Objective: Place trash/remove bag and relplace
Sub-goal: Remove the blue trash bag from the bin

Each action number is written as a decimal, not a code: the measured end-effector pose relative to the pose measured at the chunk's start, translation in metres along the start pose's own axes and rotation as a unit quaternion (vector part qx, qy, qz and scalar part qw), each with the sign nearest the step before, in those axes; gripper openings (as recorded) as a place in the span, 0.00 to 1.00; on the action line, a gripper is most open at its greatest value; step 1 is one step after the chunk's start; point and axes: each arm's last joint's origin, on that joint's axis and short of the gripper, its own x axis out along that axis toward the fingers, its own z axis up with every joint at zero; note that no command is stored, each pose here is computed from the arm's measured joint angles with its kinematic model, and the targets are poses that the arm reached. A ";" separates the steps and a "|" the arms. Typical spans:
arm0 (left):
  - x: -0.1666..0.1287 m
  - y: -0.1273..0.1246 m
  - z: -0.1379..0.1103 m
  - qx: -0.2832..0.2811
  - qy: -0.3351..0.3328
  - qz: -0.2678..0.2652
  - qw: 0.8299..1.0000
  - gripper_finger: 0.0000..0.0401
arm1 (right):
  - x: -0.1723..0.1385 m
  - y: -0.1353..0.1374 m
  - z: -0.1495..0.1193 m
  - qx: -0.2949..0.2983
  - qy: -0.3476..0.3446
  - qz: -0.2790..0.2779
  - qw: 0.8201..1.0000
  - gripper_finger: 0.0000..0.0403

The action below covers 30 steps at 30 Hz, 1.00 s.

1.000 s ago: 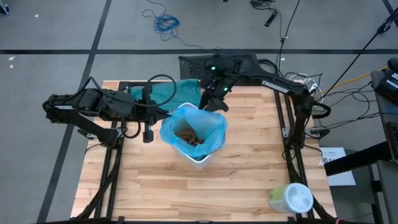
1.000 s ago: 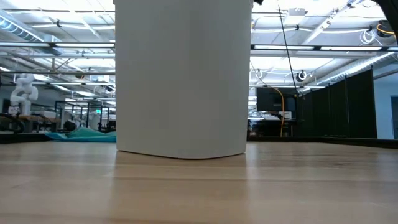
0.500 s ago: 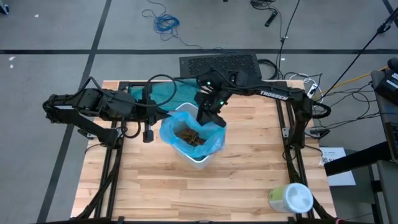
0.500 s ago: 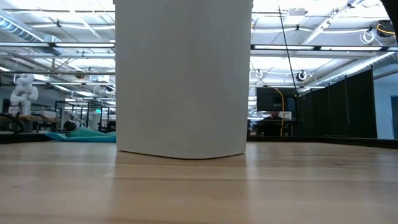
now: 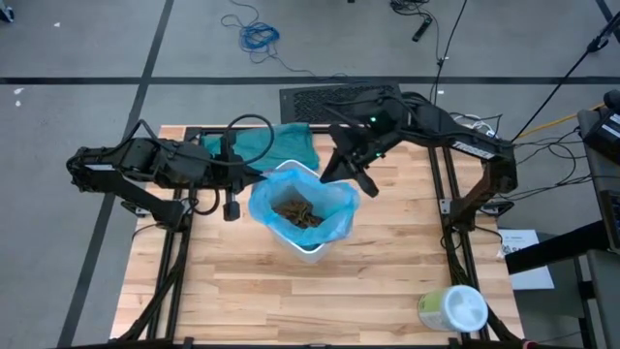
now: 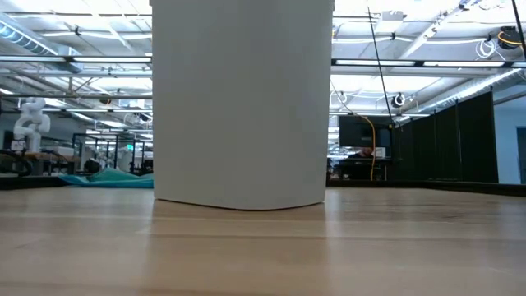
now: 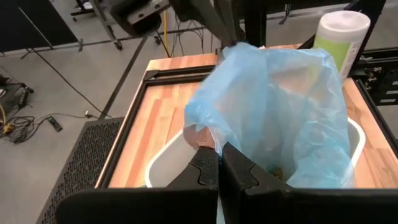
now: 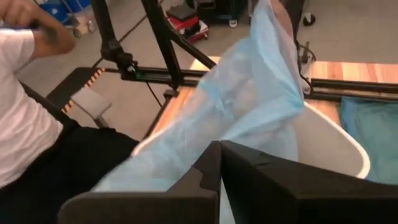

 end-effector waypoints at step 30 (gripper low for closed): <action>0.000 0.000 0.000 0.001 0.002 -0.005 1.000 0.00 | 0.027 -0.095 -0.042 0.170 0.051 0.151 0.972 0.56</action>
